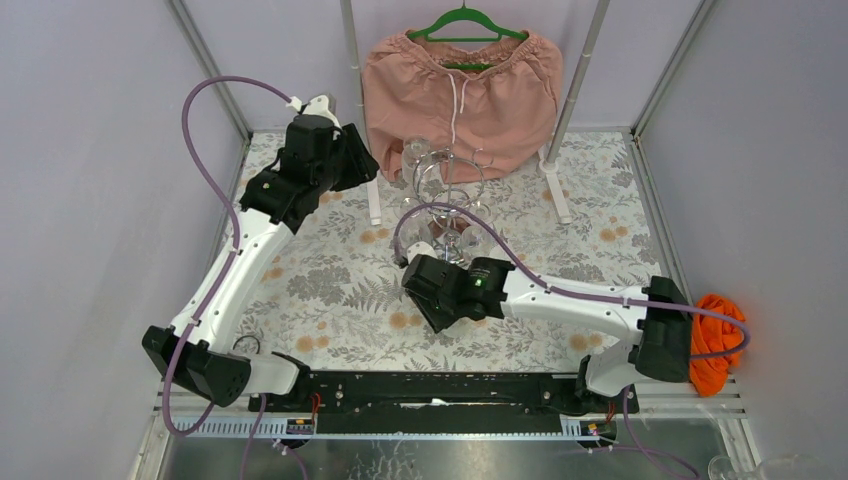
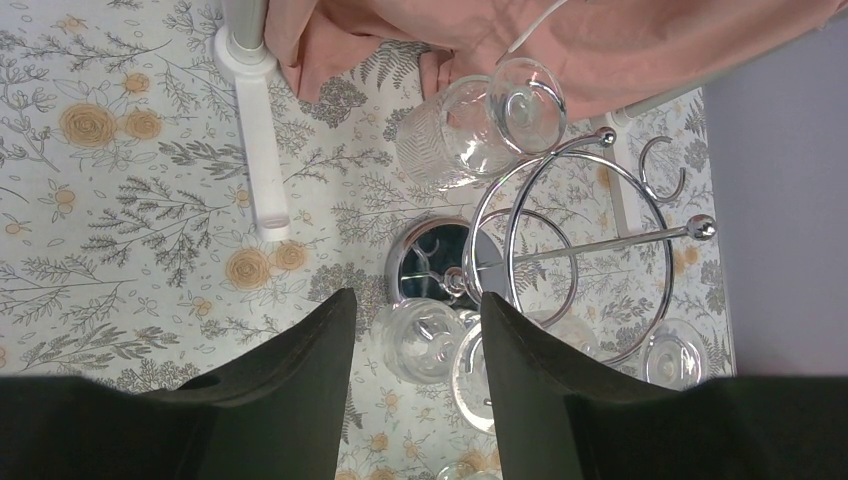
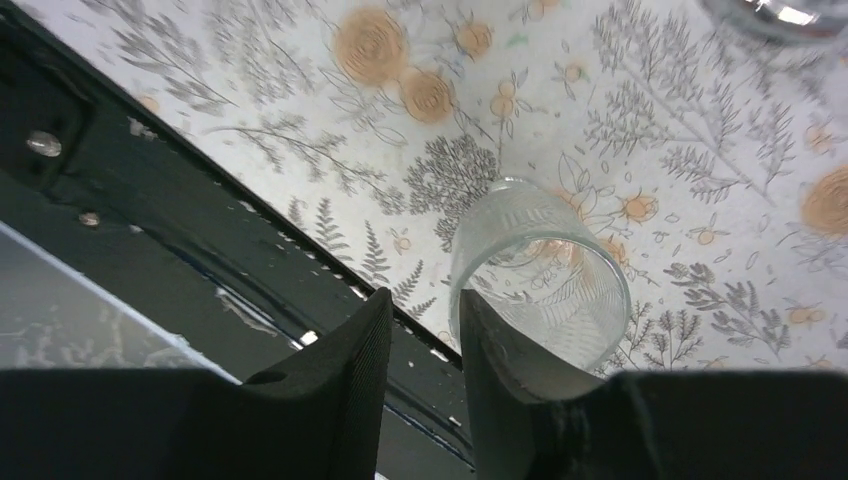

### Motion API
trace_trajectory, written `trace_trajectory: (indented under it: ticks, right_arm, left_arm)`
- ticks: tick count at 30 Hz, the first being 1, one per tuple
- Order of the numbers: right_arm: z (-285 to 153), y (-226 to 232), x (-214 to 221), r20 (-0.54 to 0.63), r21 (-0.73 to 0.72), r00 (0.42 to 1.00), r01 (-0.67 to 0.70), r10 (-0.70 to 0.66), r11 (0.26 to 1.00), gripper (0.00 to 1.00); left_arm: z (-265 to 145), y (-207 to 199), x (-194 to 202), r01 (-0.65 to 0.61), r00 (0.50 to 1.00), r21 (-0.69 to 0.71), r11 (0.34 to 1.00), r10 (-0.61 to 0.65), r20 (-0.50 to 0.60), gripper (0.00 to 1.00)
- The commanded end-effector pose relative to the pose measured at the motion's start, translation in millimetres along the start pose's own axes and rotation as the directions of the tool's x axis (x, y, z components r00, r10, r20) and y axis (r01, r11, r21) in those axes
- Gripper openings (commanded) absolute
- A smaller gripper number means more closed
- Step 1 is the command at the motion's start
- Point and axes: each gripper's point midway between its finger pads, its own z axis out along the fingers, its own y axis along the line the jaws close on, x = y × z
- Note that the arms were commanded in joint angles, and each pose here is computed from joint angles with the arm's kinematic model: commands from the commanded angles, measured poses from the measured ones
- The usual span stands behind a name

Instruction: Take the wine glass off the wine glass rack

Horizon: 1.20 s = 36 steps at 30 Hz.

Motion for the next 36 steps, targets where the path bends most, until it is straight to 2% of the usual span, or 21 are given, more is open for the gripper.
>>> trace_trajectory:
  ticks: [1,6,9,13,17,20,27,36]
  right_arm:
    - [-55,-3,-34,0.131,0.083,0.991,0.013,-0.024,0.996,0.39]
    - [-98,-18,-60,0.282,0.117,0.959,-0.049,0.014,0.992,0.41]
    - [-132,-35,-75,0.399,0.137,0.916,-0.115,0.051,0.984,0.44]
    - [-177,-58,-88,0.571,0.106,0.810,-0.230,0.130,0.967,0.49]
    - [-212,-83,-88,0.692,0.054,0.692,-0.332,0.205,0.942,0.49]
    - [-228,-98,-82,0.731,0.048,0.646,-0.369,0.219,0.928,0.48]
    - [-244,-116,-73,0.760,0.061,0.610,-0.407,0.222,0.911,0.47]
    - [-258,-129,-68,0.797,0.048,0.559,-0.436,0.229,0.899,0.46]
  left_arm:
    - [-1,-1,-7,0.005,0.999,0.017,1.000,-0.006,0.033,0.56]
    - [-3,-4,-7,0.009,0.999,0.035,0.999,-0.010,0.030,0.57]
    - [-3,-7,-7,0.020,0.999,0.065,0.998,-0.022,0.028,0.57]
    - [2,-18,-7,0.065,0.998,0.173,0.983,-0.063,-0.014,0.57]
    - [6,-29,-14,0.103,0.995,0.267,0.958,-0.096,-0.040,0.57]
    - [11,-34,-21,0.148,0.989,0.334,0.931,-0.133,-0.065,0.57]
    - [36,-46,-29,0.237,0.971,0.443,0.865,-0.193,-0.142,0.56]
    - [84,-37,-19,0.324,0.943,0.418,0.849,-0.255,-0.212,0.55]
